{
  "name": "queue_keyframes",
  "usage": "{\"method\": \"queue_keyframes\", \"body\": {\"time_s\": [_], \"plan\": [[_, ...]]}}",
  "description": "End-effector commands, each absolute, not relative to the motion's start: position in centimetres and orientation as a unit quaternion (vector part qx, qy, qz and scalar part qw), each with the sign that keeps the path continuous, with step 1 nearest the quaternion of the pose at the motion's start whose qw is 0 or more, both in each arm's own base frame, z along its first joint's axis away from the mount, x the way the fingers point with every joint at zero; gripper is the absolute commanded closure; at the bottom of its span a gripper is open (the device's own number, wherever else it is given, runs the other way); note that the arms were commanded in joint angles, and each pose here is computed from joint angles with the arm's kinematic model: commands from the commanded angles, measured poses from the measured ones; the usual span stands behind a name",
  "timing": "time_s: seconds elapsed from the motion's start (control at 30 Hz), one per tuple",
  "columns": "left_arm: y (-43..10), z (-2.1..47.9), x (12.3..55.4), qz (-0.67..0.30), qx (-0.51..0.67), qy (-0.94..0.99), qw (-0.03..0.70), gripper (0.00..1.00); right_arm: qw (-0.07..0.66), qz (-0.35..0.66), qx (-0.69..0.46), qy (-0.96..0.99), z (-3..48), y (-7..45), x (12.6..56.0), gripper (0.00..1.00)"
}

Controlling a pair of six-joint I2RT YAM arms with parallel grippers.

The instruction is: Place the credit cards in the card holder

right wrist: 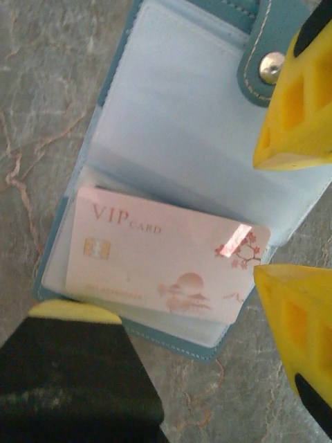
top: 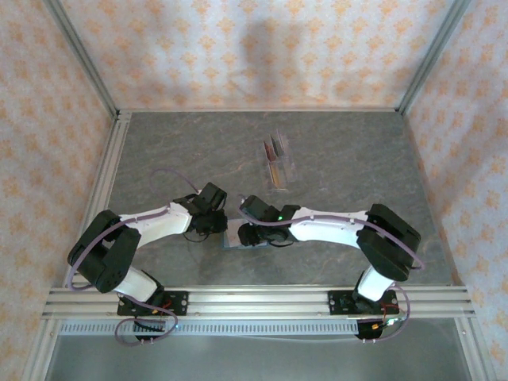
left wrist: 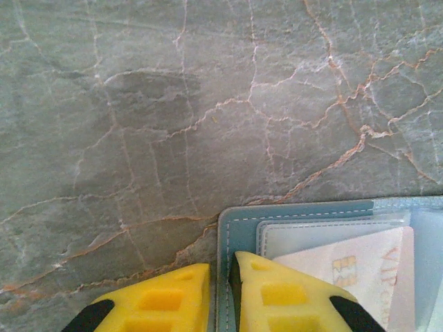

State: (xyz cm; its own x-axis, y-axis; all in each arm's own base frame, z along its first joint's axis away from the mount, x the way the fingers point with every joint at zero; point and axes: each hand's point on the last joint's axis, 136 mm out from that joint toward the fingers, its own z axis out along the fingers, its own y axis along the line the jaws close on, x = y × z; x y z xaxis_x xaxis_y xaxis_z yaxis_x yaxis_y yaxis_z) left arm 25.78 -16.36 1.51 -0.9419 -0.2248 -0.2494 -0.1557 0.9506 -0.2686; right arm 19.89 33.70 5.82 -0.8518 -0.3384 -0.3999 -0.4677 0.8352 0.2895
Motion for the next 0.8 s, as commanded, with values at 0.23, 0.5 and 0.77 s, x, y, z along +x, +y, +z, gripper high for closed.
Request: {"method": "queue_keyframes", "body": {"time_s": [0.23, 0.5, 0.77], "plan": [[-16.7, -0.3, 23.8, -0.122, -0.088, 0.984, 0.1, 0.82, 0.152, 0.16, -0.297, 0.929, 4.3, 35.2, 18.6, 0.59], [-16.7, -0.3, 23.7, -0.123, -0.087, 0.984, 0.099, 0.82, 0.159, 0.117, -0.315, 0.928, 3.2, 34.5, 18.6, 0.55], [-16.7, -0.4, 23.6, -0.124, -0.089, 0.983, 0.098, 0.82, 0.168, 0.09, -0.333, 0.924, 2.1, 35.1, 18.4, 0.6]]}}
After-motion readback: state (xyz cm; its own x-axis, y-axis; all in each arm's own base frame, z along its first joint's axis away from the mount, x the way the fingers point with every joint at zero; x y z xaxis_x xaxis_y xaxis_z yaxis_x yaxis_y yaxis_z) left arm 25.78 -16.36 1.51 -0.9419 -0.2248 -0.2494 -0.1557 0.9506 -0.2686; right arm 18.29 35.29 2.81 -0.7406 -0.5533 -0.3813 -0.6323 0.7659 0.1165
